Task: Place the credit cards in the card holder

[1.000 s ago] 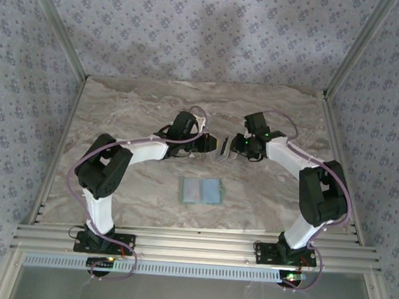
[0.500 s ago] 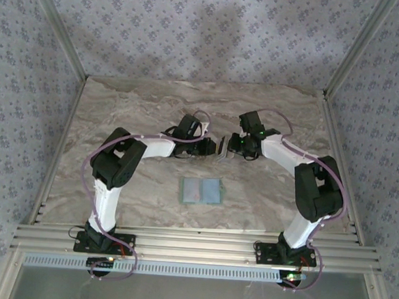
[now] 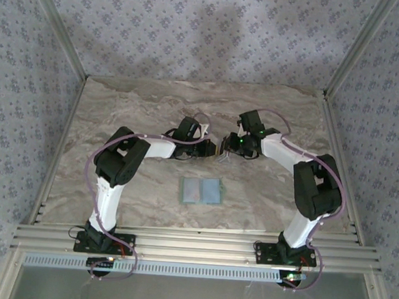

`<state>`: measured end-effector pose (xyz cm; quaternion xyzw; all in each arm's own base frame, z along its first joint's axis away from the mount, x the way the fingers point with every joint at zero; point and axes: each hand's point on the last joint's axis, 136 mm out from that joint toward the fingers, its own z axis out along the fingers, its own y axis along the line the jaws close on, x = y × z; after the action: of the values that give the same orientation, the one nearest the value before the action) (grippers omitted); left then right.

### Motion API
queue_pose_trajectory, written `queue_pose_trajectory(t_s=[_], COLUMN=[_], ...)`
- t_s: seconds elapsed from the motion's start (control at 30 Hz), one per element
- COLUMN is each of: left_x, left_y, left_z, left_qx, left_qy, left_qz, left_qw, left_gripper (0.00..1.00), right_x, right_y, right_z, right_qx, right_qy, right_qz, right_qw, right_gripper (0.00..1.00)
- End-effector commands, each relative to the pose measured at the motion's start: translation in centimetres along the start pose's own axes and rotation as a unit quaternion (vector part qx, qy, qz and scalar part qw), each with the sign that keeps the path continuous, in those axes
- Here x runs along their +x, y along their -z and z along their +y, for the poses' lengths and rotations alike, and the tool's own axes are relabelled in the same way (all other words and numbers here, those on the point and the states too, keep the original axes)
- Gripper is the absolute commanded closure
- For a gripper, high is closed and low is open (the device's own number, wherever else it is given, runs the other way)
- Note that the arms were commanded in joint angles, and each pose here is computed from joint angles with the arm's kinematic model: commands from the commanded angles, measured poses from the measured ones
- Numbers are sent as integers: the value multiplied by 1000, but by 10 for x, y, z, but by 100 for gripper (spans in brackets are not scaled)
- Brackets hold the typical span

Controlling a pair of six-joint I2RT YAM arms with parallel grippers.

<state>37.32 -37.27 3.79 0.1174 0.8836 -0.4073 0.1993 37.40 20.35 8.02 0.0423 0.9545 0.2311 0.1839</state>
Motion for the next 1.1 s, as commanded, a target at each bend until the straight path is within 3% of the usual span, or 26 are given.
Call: queue_pose_trajectory(t_s=[0.0, 0.6, 1.07], left_x=[14, 14, -14], left_y=[-8, -12, 16], left_z=[7, 10, -12], left_qx=[2, 4, 11], left_qy=[8, 16, -2], left_qz=[20, 20, -10], left_qw=[1000, 1000, 1000], left_gripper=[87, 87, 88], right_x=[0, -3, 7], right_y=[-9, 18, 35], right_z=[16, 20, -10], right_qx=[-50, -50, 13], right_qy=[-3, -2, -11], right_qz=[20, -8, -15], right_qw=[999, 999, 1000], right_gripper=[75, 83, 99])
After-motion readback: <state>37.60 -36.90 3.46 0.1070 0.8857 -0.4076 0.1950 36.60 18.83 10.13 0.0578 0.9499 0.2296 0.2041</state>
